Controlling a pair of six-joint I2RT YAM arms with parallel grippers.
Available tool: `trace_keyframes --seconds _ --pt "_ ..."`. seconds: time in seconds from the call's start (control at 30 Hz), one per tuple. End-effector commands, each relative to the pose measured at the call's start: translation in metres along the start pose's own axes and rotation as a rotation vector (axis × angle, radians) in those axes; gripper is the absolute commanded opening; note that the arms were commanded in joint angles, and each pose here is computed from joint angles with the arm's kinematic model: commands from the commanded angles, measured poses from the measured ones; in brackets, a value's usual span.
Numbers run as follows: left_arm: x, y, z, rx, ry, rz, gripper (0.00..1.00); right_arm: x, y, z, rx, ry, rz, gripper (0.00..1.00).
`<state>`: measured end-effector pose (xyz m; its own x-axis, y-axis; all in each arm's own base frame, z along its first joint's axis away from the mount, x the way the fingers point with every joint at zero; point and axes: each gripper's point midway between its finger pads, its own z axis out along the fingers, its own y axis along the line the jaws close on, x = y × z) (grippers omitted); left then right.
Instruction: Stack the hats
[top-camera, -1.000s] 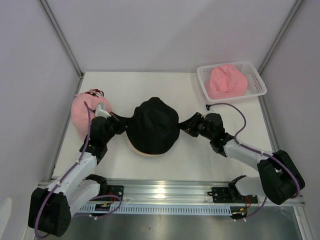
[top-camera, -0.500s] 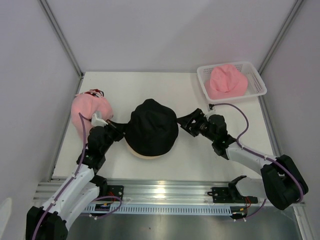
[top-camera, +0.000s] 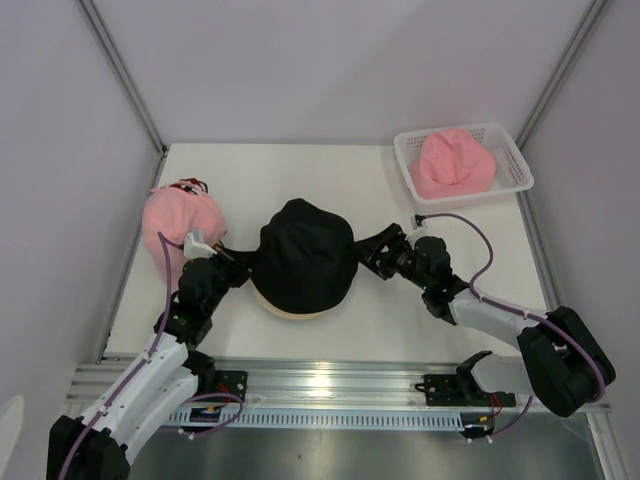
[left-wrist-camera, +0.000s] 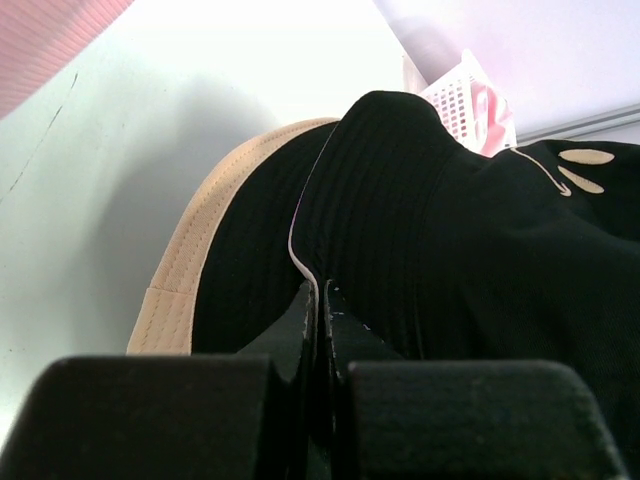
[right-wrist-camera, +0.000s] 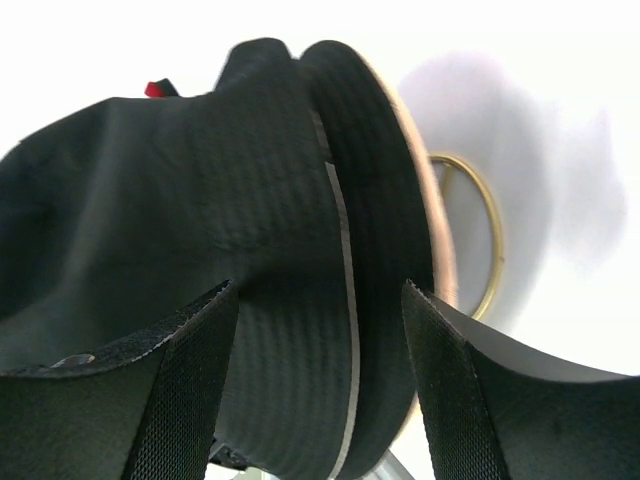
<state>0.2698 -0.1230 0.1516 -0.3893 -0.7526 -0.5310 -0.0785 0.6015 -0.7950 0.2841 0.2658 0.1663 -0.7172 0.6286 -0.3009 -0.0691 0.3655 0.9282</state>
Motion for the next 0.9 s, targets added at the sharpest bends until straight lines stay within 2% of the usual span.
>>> trace_keyframes --seconds 0.0,0.1,0.2,0.23,0.4,0.5,0.53,0.63,0.87 --pt "0.023 0.030 -0.003 -0.098 0.067 0.017 0.01 -0.005 0.006 -0.002 -0.031 -0.041 0.001 0.70" --pt "0.023 0.030 -0.004 -0.099 0.064 0.017 0.01 -0.003 0.005 -0.002 -0.033 -0.032 0.004 0.68" --pt "0.024 0.030 -0.004 -0.099 0.065 0.014 0.01 -0.002 0.012 -0.001 -0.073 -0.027 0.009 0.59" --pt "0.024 0.030 -0.004 -0.097 0.065 0.015 0.01 -0.002 0.014 0.000 -0.081 -0.026 0.014 0.53" --pt "0.028 0.036 -0.001 -0.121 0.068 0.012 0.01 0.004 0.020 0.008 -0.133 -0.001 0.035 0.46" --pt "0.029 0.038 -0.001 -0.123 0.068 0.012 0.01 0.013 0.014 0.012 -0.134 0.031 0.059 0.30" --pt "0.028 0.039 -0.001 -0.129 0.061 0.013 0.01 0.013 0.014 0.012 -0.140 0.031 0.060 0.17" --pt "0.025 0.043 -0.001 -0.147 0.040 0.022 0.01 0.015 0.003 0.012 -0.102 0.028 0.055 0.00" --pt "0.034 0.076 -0.004 -0.254 0.044 0.028 0.01 0.006 -0.039 0.002 0.097 -0.042 -0.057 0.00"
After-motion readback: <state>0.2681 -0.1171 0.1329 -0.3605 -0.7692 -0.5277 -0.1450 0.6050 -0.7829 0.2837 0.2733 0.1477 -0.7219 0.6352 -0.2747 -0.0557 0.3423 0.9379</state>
